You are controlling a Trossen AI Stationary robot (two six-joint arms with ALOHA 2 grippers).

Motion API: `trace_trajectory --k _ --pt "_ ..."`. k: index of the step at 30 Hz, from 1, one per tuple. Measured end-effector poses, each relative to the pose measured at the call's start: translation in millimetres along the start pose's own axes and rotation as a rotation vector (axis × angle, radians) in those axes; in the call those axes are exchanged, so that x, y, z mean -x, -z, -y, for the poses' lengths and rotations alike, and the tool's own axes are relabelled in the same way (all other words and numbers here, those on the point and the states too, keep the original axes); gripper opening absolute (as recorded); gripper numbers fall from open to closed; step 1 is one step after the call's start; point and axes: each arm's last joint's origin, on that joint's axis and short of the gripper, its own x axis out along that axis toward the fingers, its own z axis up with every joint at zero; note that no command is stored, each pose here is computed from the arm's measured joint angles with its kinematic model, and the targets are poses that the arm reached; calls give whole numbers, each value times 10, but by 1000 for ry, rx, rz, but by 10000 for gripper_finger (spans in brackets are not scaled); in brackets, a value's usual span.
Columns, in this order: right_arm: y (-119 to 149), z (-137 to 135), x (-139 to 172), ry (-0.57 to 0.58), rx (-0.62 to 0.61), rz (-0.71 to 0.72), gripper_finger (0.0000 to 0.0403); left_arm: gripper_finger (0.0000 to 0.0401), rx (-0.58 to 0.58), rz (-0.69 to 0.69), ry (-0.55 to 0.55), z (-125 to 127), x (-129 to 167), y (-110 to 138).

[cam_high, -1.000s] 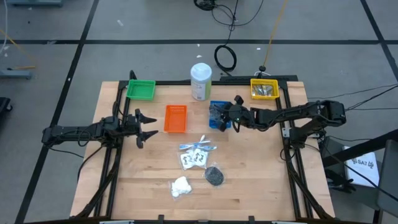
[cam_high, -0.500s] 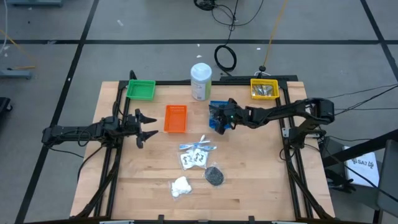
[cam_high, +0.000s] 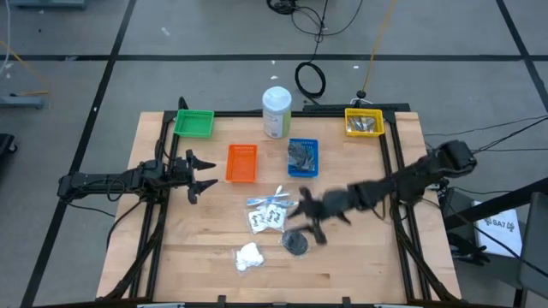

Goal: Pick & Place Travel size toiletries
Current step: Put the hairbrush into the blue bin

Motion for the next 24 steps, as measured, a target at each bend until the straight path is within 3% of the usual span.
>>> trace_trajectory --k 4,9,15,24 --pt "347 -383 -18 146 71 -222 248 274 0 0 0 0 0 0" --pt "665 -575 27 291 118 -408 275 274 0 0 1 1 0 0" --pt "782 -705 -33 221 201 -437 260 274 0 0 0 0 0 0" --pt "894 -760 -173 76 207 -441 251 274 0 0 0 0 0 0"
